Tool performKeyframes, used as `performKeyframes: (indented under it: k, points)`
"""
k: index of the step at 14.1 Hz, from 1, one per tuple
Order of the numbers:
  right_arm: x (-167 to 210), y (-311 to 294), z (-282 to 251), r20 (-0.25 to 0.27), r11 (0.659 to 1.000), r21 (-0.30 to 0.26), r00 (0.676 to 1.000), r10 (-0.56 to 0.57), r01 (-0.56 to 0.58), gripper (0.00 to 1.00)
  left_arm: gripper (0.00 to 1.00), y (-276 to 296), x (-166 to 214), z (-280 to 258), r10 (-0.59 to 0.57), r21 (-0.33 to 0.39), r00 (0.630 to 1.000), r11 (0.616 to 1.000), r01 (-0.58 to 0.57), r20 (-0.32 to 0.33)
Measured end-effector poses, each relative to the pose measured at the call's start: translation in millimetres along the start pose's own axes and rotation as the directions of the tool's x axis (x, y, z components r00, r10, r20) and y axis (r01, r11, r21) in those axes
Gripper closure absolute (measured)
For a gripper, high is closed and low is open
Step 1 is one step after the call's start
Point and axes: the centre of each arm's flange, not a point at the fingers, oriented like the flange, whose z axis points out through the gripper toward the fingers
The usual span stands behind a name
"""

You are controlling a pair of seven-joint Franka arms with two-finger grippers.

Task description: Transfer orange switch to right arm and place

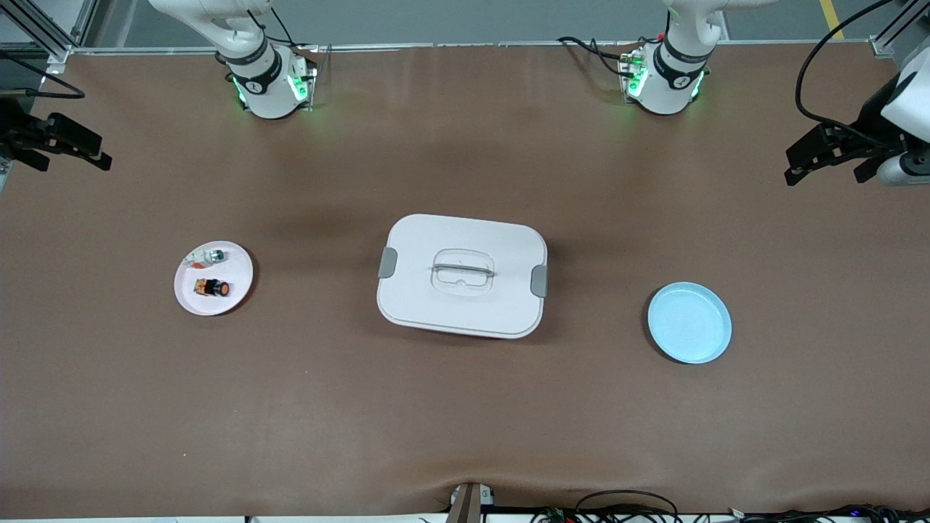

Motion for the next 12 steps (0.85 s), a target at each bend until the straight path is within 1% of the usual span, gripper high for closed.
performKeyframes:
  k: [3,6,12]
  points:
    - [-2,0,2,0.0,1.0,0.0,1.0,0.0,0.0,0.0,0.0,0,0,0,0.0,0.0,1.0,1.0,0.0,0.0]
    - [-8,0,3,-0.013,1.0,0.001,1.0,0.001,-0.001,0.0,0.0,0,0,0,0.001,0.0,1.0,1.0,-0.001,0.004]
    - [-11,1,2,-0.026,1.0,0.001,1.0,0.001,-0.001,0.0,0.0,5,-7,4,0.01,0.006,0.998,1.0,-0.01,0.056]
